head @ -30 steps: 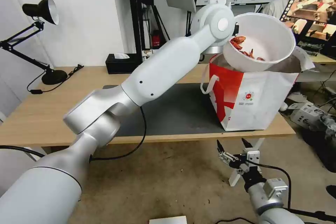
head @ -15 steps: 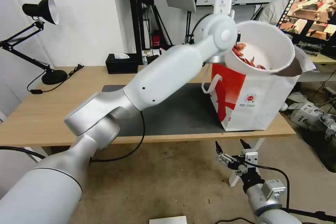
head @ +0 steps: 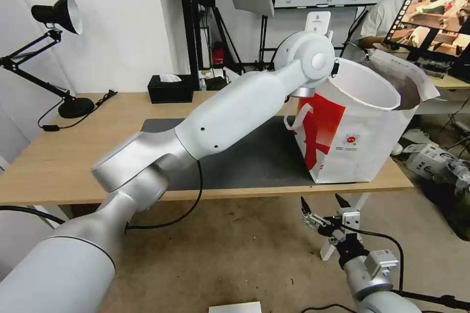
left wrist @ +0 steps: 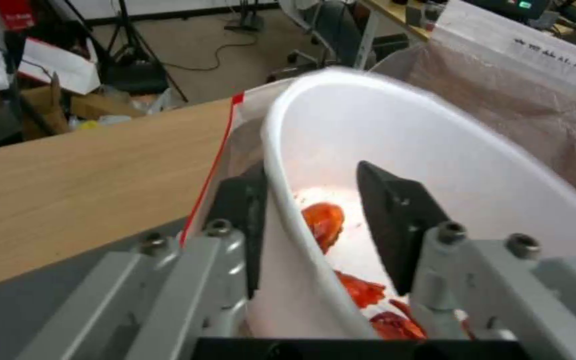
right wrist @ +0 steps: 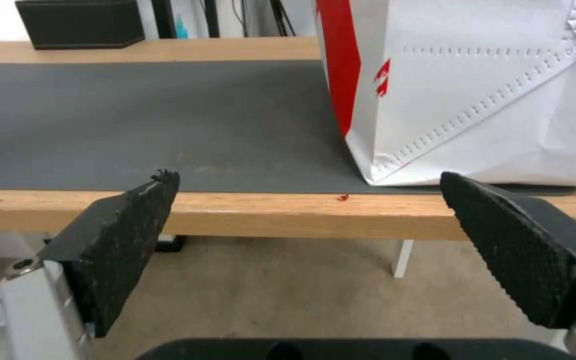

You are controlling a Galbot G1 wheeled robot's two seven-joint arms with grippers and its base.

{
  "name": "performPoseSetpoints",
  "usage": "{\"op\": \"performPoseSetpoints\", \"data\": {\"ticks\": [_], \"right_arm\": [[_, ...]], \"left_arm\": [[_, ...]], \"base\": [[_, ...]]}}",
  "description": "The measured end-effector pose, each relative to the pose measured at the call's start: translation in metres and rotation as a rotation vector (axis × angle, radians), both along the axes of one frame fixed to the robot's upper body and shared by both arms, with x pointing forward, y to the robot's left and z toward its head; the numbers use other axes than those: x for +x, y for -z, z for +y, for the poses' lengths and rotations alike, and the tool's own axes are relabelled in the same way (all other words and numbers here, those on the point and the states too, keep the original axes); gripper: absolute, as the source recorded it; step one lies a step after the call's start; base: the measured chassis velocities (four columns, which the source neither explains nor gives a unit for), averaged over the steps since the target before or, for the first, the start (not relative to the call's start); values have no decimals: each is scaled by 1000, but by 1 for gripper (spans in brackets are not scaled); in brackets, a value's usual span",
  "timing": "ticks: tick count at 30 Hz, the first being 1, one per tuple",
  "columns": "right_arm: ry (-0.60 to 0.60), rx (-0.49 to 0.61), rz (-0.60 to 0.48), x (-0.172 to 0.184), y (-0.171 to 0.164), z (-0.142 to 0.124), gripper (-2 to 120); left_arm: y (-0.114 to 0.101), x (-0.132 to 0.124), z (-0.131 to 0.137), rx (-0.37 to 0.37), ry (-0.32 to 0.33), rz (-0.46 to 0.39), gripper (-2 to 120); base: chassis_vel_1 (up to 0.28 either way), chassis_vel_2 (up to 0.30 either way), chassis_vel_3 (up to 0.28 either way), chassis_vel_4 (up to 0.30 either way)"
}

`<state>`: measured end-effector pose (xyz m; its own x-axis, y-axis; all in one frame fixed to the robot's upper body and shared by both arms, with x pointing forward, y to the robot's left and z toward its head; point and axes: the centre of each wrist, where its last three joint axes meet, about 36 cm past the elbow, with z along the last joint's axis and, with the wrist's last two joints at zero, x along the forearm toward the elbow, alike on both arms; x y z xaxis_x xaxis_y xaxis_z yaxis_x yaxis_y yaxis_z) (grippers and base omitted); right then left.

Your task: Pick up the trash from the table and place it into the takeout bag.

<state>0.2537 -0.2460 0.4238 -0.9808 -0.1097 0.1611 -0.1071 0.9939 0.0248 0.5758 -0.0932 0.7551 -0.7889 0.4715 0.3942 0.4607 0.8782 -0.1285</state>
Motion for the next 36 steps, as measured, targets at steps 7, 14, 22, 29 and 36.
{"op": "performPoseSetpoints", "data": {"ticks": [7, 14, 22, 29, 36], "right_arm": [[-2, -2, 4, 0, 1, 0, 100], [-4, -2, 8, 1, 3, 0, 100], [-16, -1, 12, 1, 5, 2, 100], [-11, 7, -6, 5, -1, 2, 100], [-11, 15, -33, 7, -10, 1, 100]], "left_arm": [[0, 2, 3, -6, -3, 5, 73], [1, -1, 12, -24, -4, -3, 97], [4, -9, 23, -63, 14, -19, 100], [7, -25, 87, -201, -34, -102, 100], [54, -58, 187, -275, -92, -299, 100]], "base": [[0, 0, 0, 0], [0, 0, 0, 0], [0, 0, 0, 0], [0, 0, 0, 0], [0, 0, 0, 0]]}}
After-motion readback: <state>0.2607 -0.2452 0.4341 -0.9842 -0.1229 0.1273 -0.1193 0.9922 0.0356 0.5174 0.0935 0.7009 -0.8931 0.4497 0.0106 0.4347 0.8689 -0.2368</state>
